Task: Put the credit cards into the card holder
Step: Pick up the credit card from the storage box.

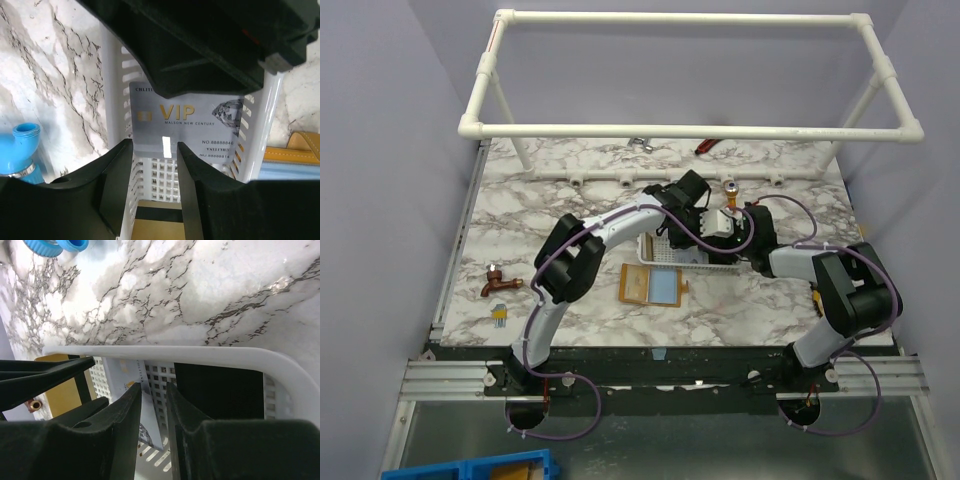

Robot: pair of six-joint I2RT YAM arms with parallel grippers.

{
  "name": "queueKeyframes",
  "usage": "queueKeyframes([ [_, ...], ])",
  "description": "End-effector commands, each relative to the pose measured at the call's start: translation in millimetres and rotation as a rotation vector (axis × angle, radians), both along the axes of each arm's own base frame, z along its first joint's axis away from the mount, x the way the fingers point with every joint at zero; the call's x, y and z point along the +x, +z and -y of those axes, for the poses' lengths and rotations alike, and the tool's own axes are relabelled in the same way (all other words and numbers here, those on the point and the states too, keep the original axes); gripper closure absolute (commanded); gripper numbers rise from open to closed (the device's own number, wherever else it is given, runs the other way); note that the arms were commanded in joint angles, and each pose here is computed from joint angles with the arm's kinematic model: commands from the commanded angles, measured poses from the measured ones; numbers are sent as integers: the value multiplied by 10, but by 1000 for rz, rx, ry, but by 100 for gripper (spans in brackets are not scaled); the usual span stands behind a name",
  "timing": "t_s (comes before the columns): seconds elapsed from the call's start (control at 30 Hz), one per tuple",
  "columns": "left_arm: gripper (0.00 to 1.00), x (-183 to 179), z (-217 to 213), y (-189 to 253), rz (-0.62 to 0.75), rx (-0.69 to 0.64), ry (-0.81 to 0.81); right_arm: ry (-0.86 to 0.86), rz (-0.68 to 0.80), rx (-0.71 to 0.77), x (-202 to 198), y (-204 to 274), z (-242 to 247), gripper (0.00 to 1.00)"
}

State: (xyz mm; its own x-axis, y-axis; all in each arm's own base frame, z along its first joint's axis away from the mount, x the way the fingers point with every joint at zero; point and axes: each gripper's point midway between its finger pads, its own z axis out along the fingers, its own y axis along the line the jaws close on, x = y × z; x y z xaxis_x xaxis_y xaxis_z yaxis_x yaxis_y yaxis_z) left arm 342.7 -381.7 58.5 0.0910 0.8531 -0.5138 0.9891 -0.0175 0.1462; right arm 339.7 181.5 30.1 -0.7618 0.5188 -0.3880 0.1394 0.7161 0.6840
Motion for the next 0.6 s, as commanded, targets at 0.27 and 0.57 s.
queueKeyframes([
  [0.27, 57, -38, 32, -156, 18, 48, 1, 51, 32, -5, -34, 117, -125, 70],
  [0.57, 57, -162, 53, -162, -36, 52, -43, 93, 10, -6, -43, 54, -201, 71],
])
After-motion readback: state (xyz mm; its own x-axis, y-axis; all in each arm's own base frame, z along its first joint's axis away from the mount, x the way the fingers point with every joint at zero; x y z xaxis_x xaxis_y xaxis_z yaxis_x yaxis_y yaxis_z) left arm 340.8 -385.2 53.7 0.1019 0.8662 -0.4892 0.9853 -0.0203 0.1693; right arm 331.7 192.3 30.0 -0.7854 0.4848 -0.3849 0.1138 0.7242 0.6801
